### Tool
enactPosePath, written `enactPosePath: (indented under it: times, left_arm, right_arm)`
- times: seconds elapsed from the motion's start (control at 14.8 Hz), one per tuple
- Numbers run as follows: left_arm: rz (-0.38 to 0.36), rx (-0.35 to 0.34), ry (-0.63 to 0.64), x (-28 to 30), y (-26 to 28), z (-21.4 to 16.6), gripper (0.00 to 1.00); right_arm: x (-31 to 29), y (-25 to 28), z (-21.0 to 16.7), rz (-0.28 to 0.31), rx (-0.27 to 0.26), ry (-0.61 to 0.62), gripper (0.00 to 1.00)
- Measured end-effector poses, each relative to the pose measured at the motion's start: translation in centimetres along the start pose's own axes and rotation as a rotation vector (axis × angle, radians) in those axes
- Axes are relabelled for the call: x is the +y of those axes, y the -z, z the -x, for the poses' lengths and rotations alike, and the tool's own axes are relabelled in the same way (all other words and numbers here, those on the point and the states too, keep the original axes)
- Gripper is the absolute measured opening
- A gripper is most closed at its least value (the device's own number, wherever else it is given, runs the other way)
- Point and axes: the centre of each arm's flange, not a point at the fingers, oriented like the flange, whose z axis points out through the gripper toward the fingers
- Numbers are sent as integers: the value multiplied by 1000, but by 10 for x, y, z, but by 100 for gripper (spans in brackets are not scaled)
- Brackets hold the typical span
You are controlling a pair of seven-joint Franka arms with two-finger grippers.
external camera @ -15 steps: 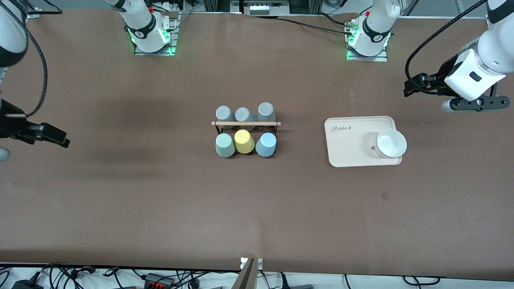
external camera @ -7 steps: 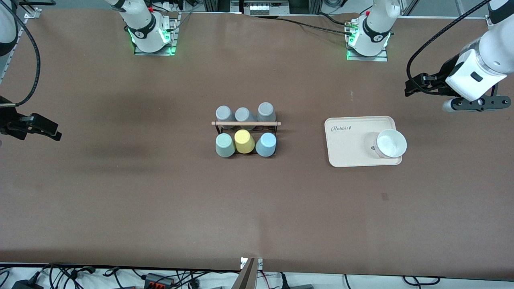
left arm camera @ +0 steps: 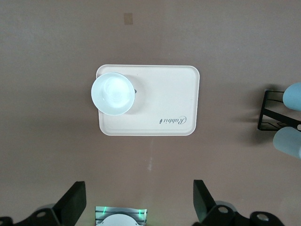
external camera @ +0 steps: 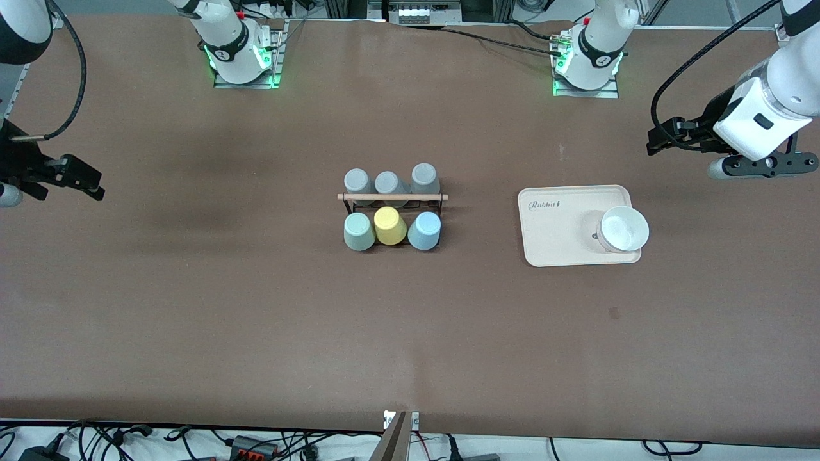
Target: Hang scattered cups on rack with three cups
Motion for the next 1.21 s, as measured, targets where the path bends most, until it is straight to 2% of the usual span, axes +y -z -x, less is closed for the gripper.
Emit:
enactPosePath:
  times: [0.2,0.54,1.21]
  left_arm:
    - [1,4,-51,0,1,0,100]
    - [1,4,-62,0,2,0,100]
    - [1,5,-67,0,2,0,100]
  right_arm:
    - [0,-8,13,-3,-21,0,100]
    - [-1,-14,18,-5,-56,2,100]
    - [-1,-10,21,-5,-56,2,100]
